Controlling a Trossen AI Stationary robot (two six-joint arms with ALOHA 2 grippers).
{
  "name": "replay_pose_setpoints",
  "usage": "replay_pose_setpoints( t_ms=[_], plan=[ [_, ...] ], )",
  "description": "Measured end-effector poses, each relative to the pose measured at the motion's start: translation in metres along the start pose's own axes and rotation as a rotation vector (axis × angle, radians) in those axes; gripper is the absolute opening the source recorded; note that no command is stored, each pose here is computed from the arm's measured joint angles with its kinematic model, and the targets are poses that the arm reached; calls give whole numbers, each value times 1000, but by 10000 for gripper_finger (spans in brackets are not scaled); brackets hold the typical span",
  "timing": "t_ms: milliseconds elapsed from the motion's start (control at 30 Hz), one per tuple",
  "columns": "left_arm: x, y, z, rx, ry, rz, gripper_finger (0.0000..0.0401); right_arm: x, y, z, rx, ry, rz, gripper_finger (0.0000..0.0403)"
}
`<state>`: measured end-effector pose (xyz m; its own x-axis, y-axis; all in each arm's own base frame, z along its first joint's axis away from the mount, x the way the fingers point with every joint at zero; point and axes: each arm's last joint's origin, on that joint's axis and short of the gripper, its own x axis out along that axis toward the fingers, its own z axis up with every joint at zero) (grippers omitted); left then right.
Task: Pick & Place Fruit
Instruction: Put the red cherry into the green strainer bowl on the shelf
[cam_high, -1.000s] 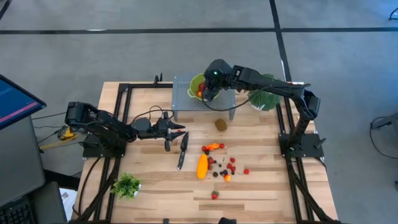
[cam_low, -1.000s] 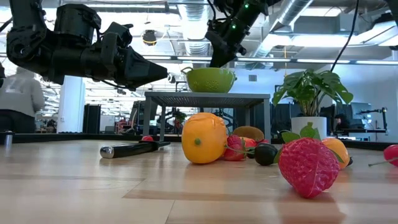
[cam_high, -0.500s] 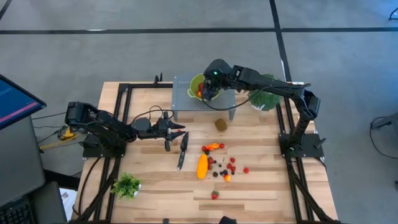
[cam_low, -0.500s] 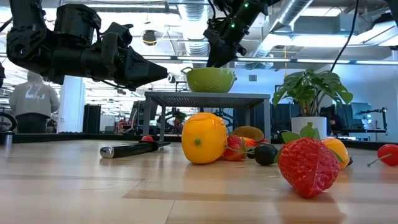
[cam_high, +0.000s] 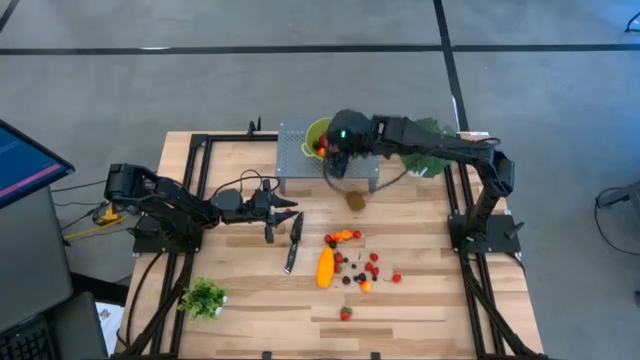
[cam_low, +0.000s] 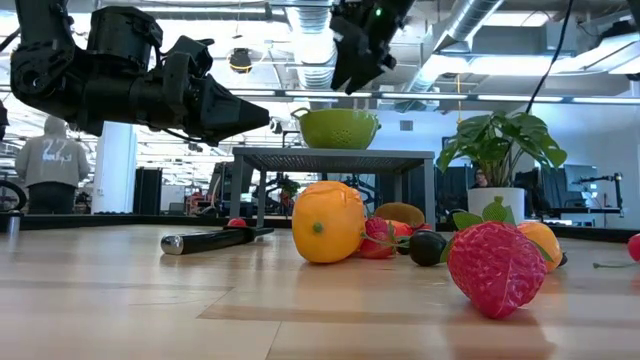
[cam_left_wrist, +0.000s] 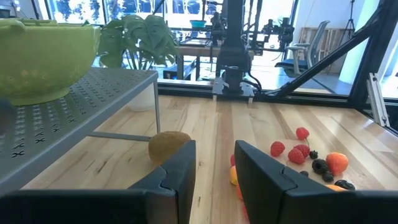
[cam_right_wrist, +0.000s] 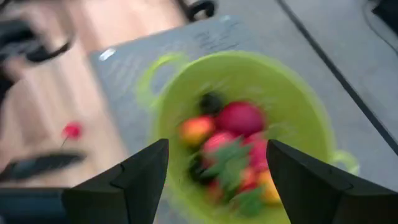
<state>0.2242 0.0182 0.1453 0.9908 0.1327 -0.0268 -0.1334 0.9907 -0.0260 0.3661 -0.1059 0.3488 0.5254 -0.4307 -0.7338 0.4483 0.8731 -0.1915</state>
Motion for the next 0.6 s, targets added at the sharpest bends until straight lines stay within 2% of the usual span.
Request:
replay_pose_setpoints(
  t_ms=[133,333,600],
  plan=[
    [0,0,0,0,0,0,106,-12,35,-14,-63,94,1,251],
    [0,0,0,0,0,-1,106,-38,91,-36,-160,177,75,229],
    [0,0,0,0,0,-4,106,-72,147,-71,-236,255,136,216]
  ],
)
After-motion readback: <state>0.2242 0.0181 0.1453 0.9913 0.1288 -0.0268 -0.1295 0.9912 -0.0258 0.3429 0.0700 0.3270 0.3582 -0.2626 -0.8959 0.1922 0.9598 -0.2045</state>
